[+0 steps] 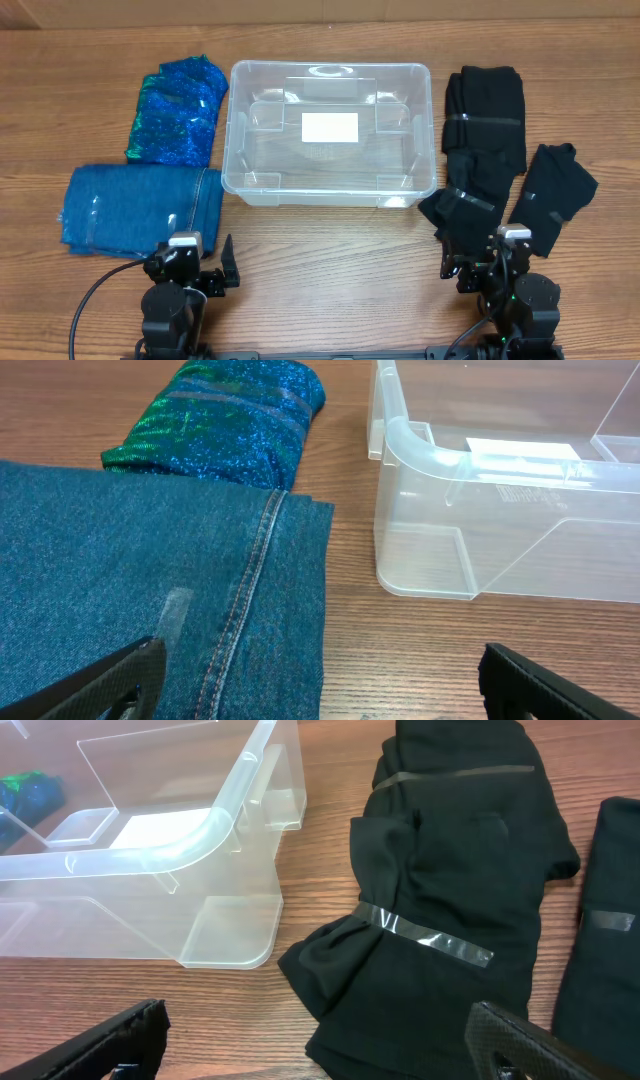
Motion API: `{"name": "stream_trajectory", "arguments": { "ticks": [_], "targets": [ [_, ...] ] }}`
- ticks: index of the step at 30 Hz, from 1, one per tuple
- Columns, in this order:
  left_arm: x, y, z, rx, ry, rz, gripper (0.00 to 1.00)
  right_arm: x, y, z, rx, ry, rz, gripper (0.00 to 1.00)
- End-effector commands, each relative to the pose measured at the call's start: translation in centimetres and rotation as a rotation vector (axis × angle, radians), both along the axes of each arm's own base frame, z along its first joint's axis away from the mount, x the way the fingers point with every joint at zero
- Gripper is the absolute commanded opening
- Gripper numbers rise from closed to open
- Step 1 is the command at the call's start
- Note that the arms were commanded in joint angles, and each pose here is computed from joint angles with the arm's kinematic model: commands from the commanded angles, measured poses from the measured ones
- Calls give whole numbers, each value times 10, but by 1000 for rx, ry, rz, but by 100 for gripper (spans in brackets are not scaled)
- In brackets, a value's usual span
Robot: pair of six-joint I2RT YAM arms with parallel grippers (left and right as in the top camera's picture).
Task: Pack container
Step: 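Move the left gripper toward the folded blue denim on the left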
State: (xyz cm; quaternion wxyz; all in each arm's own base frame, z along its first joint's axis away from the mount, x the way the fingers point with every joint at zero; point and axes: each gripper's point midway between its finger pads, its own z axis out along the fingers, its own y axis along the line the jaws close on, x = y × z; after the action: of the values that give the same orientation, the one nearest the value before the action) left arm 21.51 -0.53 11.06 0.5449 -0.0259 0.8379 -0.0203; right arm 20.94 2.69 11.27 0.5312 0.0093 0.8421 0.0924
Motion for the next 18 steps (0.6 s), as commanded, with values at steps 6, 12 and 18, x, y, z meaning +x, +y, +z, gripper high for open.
{"name": "stream_trajectory", "arguments": {
  "ticks": [6,12,18],
  "targets": [
    [0,-1,1,16,-9,-13,100,0,-1,-6,0,8,-4,100],
    [1,-3,1,-6,-12,-18,100,0,-1,-6,1,8,-4,100],
    [-2,-27,2,-136,-1,-113,100,0,-1,-6,0,8,-4,100]
  ]
}}
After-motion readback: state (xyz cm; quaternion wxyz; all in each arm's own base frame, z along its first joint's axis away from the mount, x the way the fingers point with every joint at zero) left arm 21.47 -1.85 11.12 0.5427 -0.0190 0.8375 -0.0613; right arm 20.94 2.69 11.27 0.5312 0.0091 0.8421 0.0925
